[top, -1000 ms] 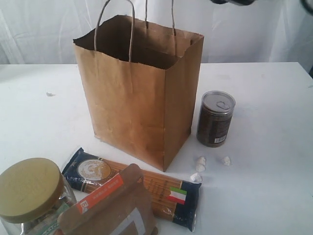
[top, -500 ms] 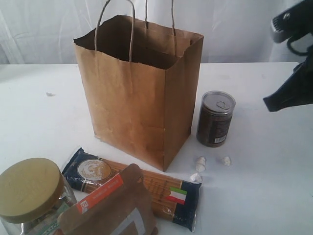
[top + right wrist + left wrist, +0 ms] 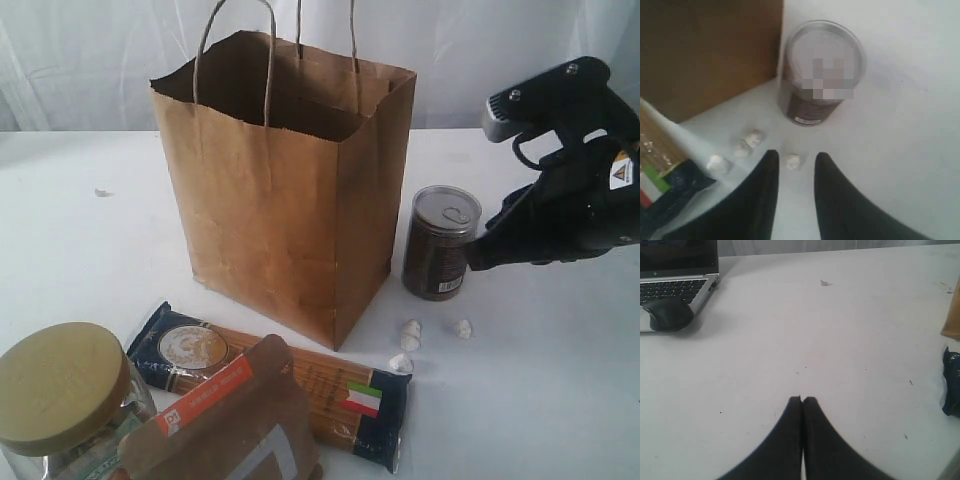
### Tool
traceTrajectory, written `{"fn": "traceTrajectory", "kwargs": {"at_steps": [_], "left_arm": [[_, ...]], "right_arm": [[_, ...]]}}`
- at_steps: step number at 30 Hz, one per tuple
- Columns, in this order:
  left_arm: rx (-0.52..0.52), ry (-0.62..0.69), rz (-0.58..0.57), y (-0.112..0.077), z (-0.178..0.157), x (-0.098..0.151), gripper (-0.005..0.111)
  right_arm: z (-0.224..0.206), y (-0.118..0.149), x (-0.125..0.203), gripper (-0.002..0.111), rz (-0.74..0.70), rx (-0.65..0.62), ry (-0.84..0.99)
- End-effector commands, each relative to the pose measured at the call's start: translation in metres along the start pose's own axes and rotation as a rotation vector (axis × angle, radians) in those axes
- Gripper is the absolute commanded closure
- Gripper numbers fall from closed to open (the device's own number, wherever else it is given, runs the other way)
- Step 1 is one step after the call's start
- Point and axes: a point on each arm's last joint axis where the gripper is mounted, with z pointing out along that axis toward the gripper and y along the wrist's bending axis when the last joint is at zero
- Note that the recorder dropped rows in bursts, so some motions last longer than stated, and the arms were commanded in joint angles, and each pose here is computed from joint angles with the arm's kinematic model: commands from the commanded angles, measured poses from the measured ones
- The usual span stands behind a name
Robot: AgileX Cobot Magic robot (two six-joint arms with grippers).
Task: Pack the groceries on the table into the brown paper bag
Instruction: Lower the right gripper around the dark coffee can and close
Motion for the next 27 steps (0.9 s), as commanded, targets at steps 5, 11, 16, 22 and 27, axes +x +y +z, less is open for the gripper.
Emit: {"fn": "traceTrajectory", "kwargs": {"at_steps": [5,11,16,22,27], "left_arm": [[0.001,-0.006,-0.008,0.000,0.000,0.001,0.107],[0.001,-0.006,-0.008,0.000,0.000,0.001,0.107],[0.001,-0.006,-0.008,0.000,0.000,0.001,0.107],[0.001,-0.006,-0.008,0.000,0.000,0.001,0.107],[0.001,-0.006,-0.008,0.000,0.000,0.001,0.107]], "right_arm": [[-0.002,0.019,-0.001,0.081,-0.050,-0.203,-0.010],[-0.010,0.023,0.004,0.081,-0.101,-0.255,0.021],[-0.009,0.022,0.004,0.079,-0.117,-0.242,0.023],[-0.002,0.018,-0.003,0.034,-0.109,-0.197,-0.044],[0.011,0.011,-0.013,0.019,-0.135,-0.108,-0.136]]}}
